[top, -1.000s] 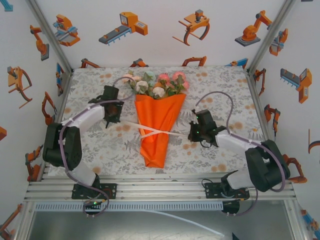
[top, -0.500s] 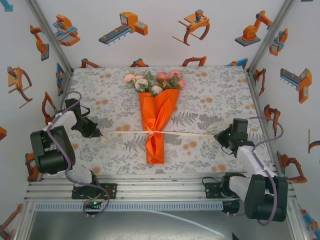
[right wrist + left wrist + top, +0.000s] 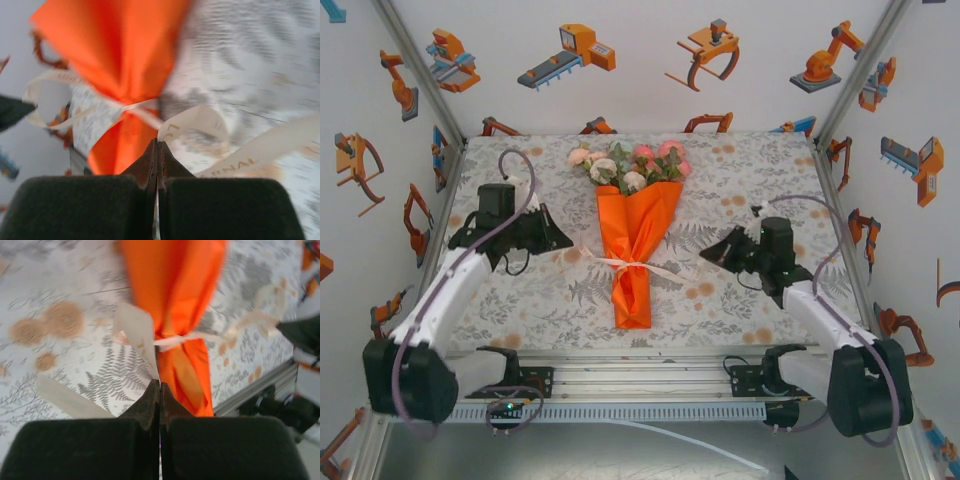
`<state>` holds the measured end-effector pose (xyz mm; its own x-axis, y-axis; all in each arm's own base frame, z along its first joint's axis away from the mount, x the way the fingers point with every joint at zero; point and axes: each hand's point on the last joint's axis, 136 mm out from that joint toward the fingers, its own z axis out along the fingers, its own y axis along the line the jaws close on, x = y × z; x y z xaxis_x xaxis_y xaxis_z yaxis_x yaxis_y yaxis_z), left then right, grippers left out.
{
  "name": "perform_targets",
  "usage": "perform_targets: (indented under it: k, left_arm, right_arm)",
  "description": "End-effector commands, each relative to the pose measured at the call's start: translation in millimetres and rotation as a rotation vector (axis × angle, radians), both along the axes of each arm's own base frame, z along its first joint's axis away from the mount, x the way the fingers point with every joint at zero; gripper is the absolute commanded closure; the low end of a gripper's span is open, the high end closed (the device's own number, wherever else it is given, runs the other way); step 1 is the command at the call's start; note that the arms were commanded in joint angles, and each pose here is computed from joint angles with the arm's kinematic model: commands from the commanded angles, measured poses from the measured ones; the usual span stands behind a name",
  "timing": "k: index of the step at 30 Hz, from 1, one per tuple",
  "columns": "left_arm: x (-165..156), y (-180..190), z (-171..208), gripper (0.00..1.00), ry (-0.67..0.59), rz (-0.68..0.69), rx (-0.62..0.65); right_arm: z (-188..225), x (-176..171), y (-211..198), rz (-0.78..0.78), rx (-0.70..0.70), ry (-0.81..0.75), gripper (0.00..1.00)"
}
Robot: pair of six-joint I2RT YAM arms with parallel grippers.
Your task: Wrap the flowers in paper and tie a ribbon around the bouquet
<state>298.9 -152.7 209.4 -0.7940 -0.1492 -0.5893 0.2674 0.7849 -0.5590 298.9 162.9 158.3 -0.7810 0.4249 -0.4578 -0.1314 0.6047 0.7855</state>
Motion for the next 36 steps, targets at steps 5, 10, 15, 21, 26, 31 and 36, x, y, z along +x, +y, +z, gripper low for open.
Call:
perform_targets:
  k: [5,10,15,21,26,31,36]
  left_arm:
    - [-52.7,-7.8,24.2,1.0,-0.352,-0.231,0.124]
    - [-65.5,1.8,26.4,1.0,-0.472,-0.251,0.215]
    - [-49.3,45.0,1.1,1.0,-0.381,-0.103,0.474]
    - [-38.9,56.5,-29.7,0.58,-0.19,-0.103,0.582]
    - [-25.8,19.6,-15.7,0.39,-0.252,-0.233,0.464]
    - [0.9,6.0,-48.4,0.36,-0.279,-0.466,0.621]
    - [17.7,-2.0,-89.7,0.36,-0.244,-0.653,0.701]
  right_arm:
    - [85.7,4.7,93.7,0.223,0.05,-0.2,1.0]
    - [86.0,38.4,152.6,0.265,-0.033,-0.247,1.0]
    - [44.0,71.2,177.9,0.32,-0.166,-0.183,1.0]
    - [41.3,72.2,177.6,0.323,-0.182,-0.175,1.0]
    - [43.3,58.6,157.7,0.306,-0.234,-0.187,1.0]
    - [45.9,49.8,152.2,0.32,-0.248,-0.188,1.0]
    - [49.1,45.9,152.3,0.338,-0.243,-0.196,1.0]
